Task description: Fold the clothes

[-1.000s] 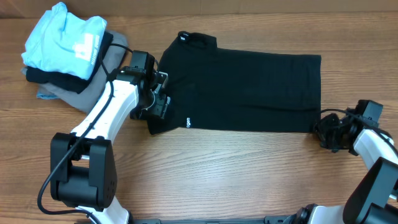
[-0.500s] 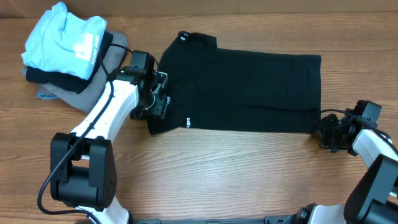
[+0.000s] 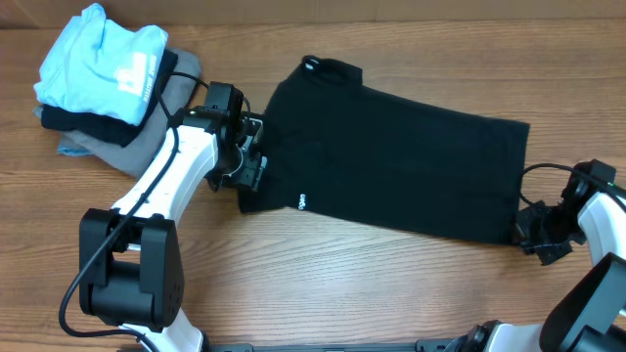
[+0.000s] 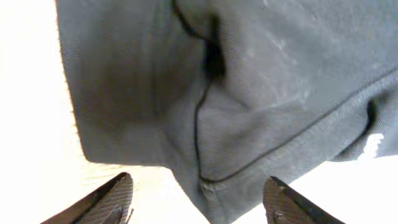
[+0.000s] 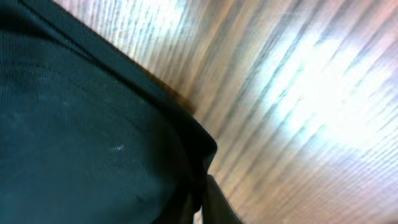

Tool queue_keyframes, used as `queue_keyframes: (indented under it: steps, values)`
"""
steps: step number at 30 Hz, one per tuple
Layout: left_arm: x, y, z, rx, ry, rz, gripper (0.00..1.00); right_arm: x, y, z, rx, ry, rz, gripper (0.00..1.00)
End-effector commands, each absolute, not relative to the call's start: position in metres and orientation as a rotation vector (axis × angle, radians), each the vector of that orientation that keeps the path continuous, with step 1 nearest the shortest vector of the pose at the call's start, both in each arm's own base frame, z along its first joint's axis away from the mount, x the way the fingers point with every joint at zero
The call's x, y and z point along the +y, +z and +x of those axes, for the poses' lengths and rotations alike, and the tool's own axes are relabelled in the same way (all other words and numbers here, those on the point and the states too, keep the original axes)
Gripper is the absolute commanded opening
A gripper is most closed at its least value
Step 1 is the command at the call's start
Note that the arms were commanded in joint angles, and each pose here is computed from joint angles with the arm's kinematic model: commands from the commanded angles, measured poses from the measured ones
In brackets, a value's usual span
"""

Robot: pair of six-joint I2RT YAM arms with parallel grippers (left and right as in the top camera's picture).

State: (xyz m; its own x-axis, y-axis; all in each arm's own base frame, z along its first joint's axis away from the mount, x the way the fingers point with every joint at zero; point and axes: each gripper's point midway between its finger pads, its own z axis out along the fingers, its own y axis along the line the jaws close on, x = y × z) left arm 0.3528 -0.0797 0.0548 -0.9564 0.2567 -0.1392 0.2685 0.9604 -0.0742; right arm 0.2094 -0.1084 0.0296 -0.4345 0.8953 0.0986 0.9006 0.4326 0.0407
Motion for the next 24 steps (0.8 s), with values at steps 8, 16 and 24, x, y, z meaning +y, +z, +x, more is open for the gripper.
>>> queue_keyframes:
  steps: [8,16,24]
  values:
    - [-0.098,0.069,0.396,2.793,-0.244,0.389,0.82,-0.121,0.039,0.226,-2.657,-0.127,-1.720,0.43]
    - [-0.119,0.061,0.422,2.717,-0.391,0.320,0.75,-0.120,0.040,0.235,-2.690,-0.181,-1.718,0.43]
    - [-0.129,0.033,0.421,2.772,-0.461,0.267,0.49,-0.121,0.040,0.236,-2.693,-0.184,-1.720,0.43]
